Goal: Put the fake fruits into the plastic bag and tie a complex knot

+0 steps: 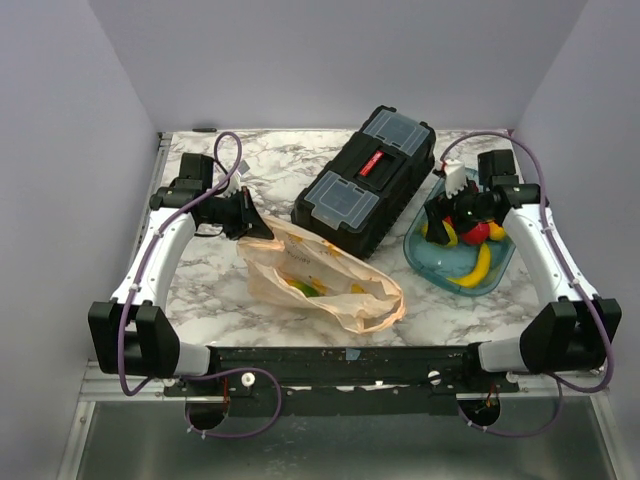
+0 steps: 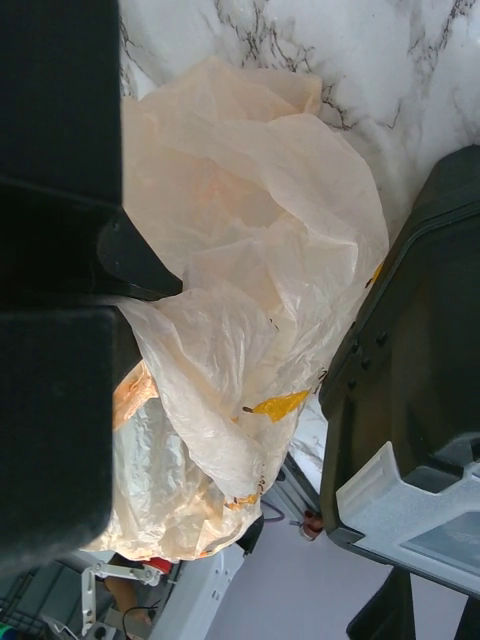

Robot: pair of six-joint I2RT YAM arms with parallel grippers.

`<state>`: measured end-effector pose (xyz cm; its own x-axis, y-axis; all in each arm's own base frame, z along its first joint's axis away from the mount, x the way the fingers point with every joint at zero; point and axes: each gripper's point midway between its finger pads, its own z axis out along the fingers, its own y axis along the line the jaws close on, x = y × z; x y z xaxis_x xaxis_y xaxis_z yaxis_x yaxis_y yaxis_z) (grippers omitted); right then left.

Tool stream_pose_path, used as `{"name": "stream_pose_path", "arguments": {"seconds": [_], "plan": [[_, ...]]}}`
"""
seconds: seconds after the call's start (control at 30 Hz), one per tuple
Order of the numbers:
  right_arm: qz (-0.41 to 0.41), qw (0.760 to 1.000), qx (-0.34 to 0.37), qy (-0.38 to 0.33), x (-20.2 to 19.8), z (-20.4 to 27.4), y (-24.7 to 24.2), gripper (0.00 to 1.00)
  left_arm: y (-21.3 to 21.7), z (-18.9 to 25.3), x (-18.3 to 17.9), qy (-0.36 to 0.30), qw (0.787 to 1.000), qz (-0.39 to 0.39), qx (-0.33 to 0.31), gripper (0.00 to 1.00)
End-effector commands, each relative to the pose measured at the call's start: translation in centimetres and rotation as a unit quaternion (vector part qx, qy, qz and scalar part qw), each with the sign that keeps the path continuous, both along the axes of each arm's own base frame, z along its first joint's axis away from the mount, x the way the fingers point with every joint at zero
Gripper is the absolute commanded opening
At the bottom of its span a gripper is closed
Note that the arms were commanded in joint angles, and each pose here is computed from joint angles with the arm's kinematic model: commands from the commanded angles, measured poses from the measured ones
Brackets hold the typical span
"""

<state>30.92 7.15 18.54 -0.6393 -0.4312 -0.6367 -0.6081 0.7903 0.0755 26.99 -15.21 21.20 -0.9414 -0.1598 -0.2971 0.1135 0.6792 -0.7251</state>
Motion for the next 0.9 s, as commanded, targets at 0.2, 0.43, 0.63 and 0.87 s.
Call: {"name": "stream_pose_path", "arguments": {"seconds": [0.2,0.43,0.63,0.87], "plan": [[0.021,0.994,-0.102,0.008,5.1,-7.7,-2.8,0.91,-0.2,1.1,0.9,-0.016,1.000,-0.007,-0.014,0.00],[0.025,0.988,-0.150,0.003,6.9,-11.8,-4.2,0.89,-0.1,1.0,0.8,-0.020,1.000,-0.007,-0.011,0.00],[0.041,0.984,-0.175,0.019,6.1,-15.0,-4.8,0.84,-0.1,0.9,0.9,-0.019,1.000,-0.011,-0.010,0.00],[0.017,0.987,-0.156,0.017,5.9,-13.0,-4.4,0.49,-0.1,0.7,1.0,-0.017,1.000,-0.013,-0.008,0.00]]}}
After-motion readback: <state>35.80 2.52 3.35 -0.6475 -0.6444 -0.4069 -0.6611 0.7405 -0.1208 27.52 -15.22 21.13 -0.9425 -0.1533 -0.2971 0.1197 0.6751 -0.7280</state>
